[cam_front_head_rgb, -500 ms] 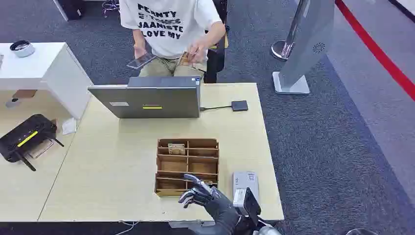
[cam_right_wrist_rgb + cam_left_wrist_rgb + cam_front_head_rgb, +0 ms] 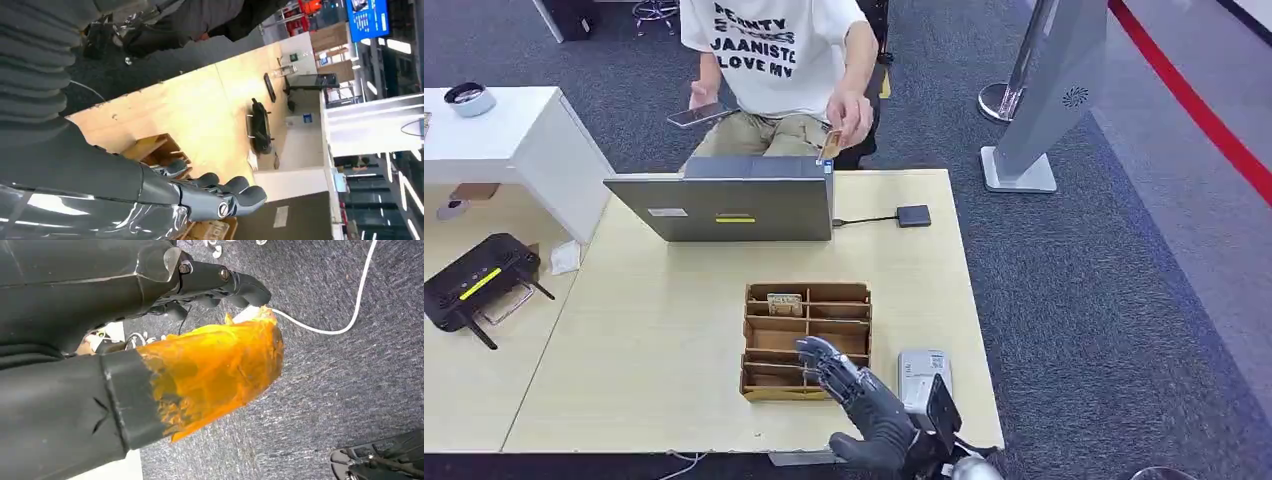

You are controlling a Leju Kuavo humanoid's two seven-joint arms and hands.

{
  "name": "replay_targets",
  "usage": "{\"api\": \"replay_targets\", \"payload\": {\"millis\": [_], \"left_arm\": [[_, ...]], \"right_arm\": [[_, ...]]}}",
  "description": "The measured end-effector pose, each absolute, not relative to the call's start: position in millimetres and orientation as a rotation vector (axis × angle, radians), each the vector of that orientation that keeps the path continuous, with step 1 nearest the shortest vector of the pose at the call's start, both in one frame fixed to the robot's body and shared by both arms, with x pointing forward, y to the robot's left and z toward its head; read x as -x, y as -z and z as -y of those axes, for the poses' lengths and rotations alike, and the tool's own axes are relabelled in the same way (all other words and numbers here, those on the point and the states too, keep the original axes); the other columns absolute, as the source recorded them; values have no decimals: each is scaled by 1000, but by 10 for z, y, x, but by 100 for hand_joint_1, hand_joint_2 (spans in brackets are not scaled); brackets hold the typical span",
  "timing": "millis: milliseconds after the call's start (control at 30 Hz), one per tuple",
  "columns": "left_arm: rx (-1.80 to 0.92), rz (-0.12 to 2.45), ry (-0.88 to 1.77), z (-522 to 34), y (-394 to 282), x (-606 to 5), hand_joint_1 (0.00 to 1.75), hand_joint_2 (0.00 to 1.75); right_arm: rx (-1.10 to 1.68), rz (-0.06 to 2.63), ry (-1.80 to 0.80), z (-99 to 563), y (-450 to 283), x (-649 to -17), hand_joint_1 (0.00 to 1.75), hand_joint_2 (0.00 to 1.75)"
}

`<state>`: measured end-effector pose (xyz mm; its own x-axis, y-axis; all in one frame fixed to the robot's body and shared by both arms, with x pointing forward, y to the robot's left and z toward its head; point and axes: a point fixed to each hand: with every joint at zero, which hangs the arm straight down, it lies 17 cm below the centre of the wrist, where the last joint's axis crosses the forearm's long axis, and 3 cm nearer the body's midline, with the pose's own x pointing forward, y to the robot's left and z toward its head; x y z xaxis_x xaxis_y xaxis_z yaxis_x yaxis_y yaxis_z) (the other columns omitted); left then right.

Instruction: Pass the card to the sensor for recognition and then transmit it.

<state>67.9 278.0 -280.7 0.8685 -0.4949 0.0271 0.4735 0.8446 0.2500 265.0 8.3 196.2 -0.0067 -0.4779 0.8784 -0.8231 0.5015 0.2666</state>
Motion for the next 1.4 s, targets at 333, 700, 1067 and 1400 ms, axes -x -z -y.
{"api": "replay_targets", "payload": {"millis": [333, 700, 1067, 1400], "left_arm": [[-244, 91, 517, -2788, 2807, -680, 5, 0], [-250, 91, 530, -2792, 2806, -681, 5, 0], [-249, 94, 586, -2781, 2804, -697, 5, 0], [-235, 111, 682, -2723, 2780, -864, 5, 0]], "right_arm": [[-954, 1802, -419, -16, -2165, -2879, 0, 175], [-138, 2356, -511, 323, -3147, -3432, 0, 175], [426, 2566, -640, 336, -3611, -3586, 0, 175], [916, 2507, -948, 120, -3610, -4206, 0, 175]]}}
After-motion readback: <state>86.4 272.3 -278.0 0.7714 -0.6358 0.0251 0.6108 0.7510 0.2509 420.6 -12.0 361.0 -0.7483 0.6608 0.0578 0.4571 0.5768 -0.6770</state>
